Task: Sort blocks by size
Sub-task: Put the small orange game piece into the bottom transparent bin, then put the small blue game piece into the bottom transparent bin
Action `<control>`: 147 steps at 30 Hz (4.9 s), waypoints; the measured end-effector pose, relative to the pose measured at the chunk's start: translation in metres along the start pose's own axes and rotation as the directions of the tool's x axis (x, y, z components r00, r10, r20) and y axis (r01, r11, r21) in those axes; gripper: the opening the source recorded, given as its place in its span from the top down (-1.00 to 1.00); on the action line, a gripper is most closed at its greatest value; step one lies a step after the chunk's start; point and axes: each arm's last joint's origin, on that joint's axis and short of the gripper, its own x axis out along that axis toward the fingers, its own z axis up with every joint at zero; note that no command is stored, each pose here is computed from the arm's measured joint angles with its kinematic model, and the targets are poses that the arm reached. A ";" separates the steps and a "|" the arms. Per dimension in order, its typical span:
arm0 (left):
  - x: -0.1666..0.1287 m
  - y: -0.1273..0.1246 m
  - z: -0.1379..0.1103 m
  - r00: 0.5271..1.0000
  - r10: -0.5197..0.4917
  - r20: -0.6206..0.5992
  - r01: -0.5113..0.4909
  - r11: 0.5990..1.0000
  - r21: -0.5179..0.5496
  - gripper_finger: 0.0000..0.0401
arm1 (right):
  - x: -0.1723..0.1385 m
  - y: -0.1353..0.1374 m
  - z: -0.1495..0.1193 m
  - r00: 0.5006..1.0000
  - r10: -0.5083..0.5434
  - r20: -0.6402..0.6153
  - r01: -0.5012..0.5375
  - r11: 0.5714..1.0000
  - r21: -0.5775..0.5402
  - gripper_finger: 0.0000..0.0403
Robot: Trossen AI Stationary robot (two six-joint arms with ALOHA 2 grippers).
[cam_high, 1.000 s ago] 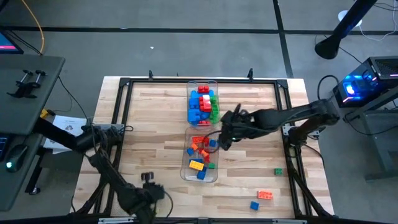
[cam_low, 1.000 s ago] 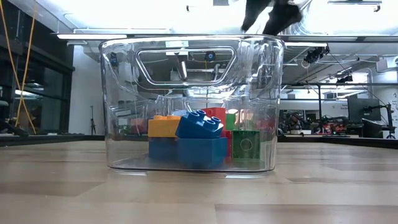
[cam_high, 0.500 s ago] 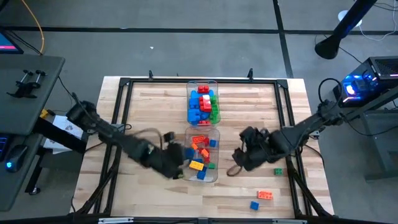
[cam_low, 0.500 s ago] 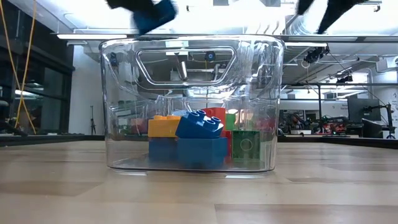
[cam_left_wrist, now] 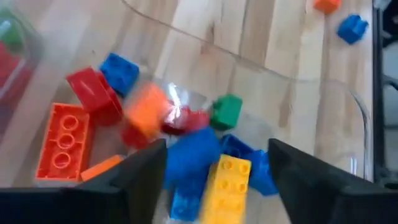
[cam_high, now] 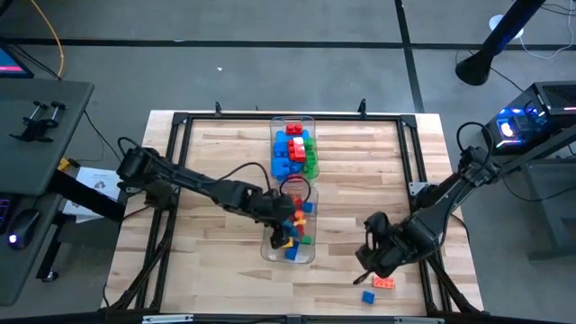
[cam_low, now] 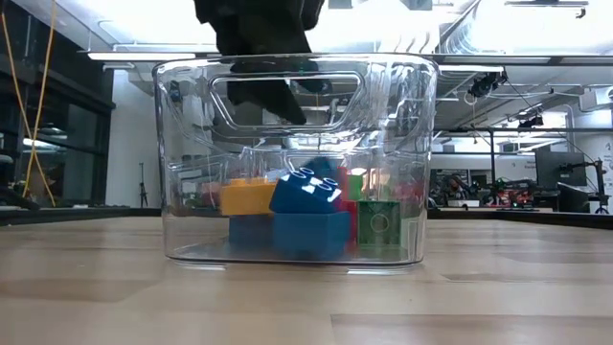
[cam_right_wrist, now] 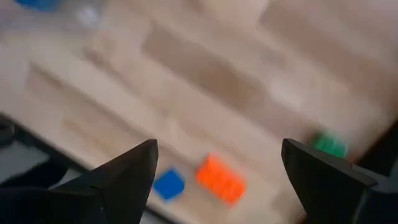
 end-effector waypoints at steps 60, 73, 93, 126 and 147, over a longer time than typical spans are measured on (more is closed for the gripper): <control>-0.309 0.027 -0.012 0.572 -0.094 0.815 0.024 0.995 0.098 -0.59 | 0.038 0.042 0.073 0.930 0.225 0.290 -0.066 0.880 -0.471 0.32; -0.295 0.020 -0.008 0.612 -0.123 0.781 0.046 0.992 0.120 -0.59 | 0.061 0.066 0.149 0.867 0.440 0.235 -0.310 0.844 -0.438 -0.52; -0.292 0.023 -0.012 0.644 -0.062 0.763 0.000 0.997 0.081 -0.59 | 0.090 0.063 -0.073 0.970 0.103 -0.218 -0.192 0.878 -0.439 -0.77; -0.291 0.023 -0.012 0.644 -0.043 0.764 0.112 0.993 -0.038 -0.59 | 0.143 0.086 -0.103 0.935 -0.219 -0.278 0.015 0.809 -0.587 -0.78; -0.291 0.024 -0.012 0.642 -0.030 0.766 0.109 0.993 -0.053 -0.59 | 0.132 0.076 -0.087 0.923 -0.345 -0.171 0.159 0.745 -0.648 0.32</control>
